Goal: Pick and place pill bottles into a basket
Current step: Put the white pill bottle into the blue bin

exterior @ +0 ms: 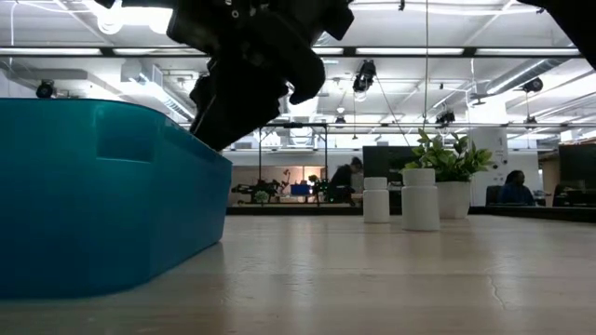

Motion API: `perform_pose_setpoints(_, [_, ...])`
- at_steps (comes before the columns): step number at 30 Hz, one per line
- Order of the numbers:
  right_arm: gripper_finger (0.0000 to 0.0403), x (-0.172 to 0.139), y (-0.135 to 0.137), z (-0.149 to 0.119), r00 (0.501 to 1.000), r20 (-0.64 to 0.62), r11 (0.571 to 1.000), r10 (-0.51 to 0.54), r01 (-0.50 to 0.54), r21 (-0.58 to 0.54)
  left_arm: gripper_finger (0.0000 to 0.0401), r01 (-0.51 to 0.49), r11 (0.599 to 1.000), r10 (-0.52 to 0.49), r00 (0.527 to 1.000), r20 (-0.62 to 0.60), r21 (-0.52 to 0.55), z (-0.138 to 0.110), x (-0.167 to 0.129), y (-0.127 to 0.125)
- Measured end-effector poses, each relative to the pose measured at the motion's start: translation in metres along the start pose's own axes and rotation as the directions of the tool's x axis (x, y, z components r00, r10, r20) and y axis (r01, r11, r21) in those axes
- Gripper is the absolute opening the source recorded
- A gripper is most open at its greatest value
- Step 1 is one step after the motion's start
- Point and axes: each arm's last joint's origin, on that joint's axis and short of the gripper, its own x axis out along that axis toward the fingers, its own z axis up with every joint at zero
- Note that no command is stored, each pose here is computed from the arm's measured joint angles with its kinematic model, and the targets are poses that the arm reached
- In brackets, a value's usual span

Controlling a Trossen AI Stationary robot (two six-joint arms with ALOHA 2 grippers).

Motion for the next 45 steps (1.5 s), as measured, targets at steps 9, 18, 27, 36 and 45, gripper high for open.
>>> perform_pose_setpoints(9, [0.0176,0.001,0.000,0.000,1.000,0.004,1.000,-0.002,0.002,-0.001,0.0215,0.000,1.000,0.000,1.000,0.000,0.000,0.000,0.000,0.000])
perform_pose_setpoints(18, [0.0170,0.000,-0.001,0.000,1.000,0.007,1.000,-0.004,0.004,-0.007,0.0215,0.000,1.000,0.000,1.000,0.000,0.000,0.000,0.000,0.000])
perform_pose_setpoints(27, [0.0181,0.000,-0.002,0.001,1.000,0.012,1.000,-0.008,0.008,-0.010,0.0215,0.000,1.000,0.000,1.000,0.000,0.000,0.000,0.000,0.000])
perform_pose_setpoints(36, [0.0197,-0.001,-0.011,-0.002,1.000,0.014,0.999,-0.021,0.020,0.026,0.0215,0.000,1.000,0.000,1.000,0.000,0.000,0.000,0.000,0.000])
perform_pose_setpoints(45, [0.0201,-0.016,-0.014,0.012,0.999,0.021,0.999,-0.024,0.023,0.023,0.0215,0.000,1.000,0.000,1.000,0.000,0.000,0.000,0.000,0.000])
